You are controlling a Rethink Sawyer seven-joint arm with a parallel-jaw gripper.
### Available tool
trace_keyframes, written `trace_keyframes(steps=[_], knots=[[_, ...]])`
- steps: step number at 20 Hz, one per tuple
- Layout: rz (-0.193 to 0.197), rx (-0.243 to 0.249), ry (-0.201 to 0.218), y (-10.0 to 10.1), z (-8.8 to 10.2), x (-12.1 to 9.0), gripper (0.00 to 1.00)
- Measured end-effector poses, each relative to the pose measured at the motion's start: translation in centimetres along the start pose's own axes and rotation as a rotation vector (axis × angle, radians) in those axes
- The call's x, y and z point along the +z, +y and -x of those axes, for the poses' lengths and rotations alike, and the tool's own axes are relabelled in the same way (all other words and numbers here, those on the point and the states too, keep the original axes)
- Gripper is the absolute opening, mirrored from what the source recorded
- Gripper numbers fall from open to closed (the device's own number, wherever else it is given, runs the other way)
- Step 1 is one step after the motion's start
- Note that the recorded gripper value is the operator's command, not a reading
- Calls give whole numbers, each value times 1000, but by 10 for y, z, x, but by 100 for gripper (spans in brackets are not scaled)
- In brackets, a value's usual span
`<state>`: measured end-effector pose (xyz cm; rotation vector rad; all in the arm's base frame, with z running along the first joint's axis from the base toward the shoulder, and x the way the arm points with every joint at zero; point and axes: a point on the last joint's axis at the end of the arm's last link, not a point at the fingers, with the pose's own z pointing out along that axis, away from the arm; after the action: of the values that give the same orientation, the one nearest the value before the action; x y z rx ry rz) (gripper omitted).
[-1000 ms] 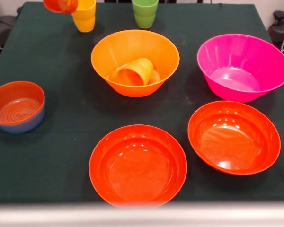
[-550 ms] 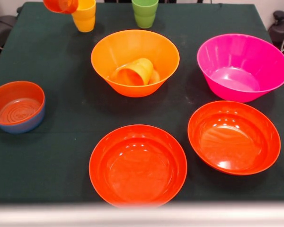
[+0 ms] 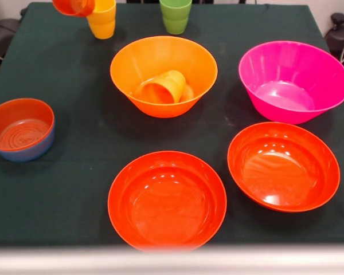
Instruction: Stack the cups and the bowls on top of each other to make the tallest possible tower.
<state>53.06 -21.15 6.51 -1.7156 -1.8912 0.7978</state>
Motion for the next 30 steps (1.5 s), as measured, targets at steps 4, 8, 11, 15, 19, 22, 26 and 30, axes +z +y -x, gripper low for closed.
trace_keyframes(steps=[4,8,11,15,19,22,26,30], knots=[[0,-4,-4,1,-3,-1,0],[-2,-13,-10,2,-9,-2,0],[-3,-20,-15,4,-15,-3,0],[-8,-31,-21,5,-23,-4,0],[-15,-41,-25,5,-31,-3,0],[-15,-44,-27,5,-34,-3,0],[-15,-44,-27,5,-34,-3,0],[-15,-44,-27,5,-34,-3,0]])
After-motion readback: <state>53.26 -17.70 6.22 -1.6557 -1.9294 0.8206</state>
